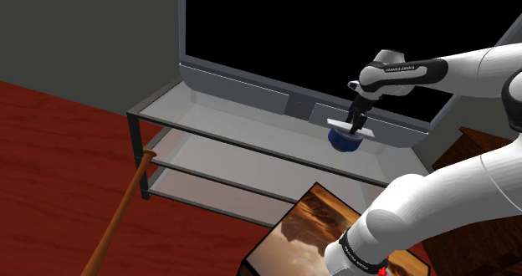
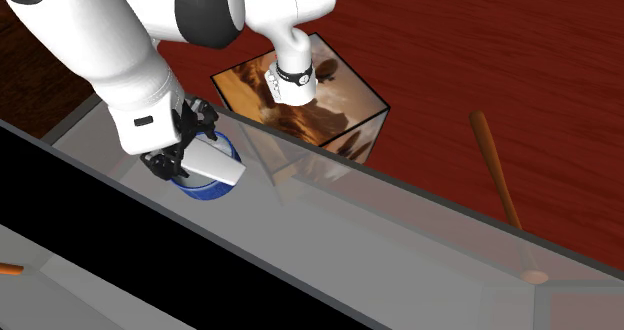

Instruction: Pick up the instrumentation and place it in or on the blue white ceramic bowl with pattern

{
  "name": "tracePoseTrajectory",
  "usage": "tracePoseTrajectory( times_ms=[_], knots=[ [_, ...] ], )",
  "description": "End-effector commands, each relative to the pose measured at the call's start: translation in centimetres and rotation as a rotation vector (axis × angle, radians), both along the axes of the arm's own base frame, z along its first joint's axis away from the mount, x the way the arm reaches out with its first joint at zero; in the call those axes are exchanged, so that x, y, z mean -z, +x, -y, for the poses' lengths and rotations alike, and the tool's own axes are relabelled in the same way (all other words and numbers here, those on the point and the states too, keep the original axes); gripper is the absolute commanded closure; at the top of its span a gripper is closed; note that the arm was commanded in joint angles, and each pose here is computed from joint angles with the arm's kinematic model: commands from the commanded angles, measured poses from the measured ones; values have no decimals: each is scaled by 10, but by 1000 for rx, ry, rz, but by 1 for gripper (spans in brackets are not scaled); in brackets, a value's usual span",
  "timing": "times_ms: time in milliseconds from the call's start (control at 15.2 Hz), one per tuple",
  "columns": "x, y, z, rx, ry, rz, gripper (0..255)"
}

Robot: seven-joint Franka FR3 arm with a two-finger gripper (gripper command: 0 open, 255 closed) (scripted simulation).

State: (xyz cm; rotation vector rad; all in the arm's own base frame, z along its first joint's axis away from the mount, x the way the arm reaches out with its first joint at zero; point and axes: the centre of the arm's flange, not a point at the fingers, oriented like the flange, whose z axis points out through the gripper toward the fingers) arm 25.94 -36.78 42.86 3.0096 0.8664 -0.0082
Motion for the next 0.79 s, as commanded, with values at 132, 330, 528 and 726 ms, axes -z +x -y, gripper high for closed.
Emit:
tracePoseTrajectory(
  times_ms=[132, 330, 528, 726],
  knots=[
    [-26, 0, 0, 0, 0, 0, 0],
    [-50, 0, 0, 0, 0, 0, 0],
    [-50, 0, 0, 0, 0, 0, 0],
    [-50, 0, 0, 0, 0, 0, 0]
  ],
)
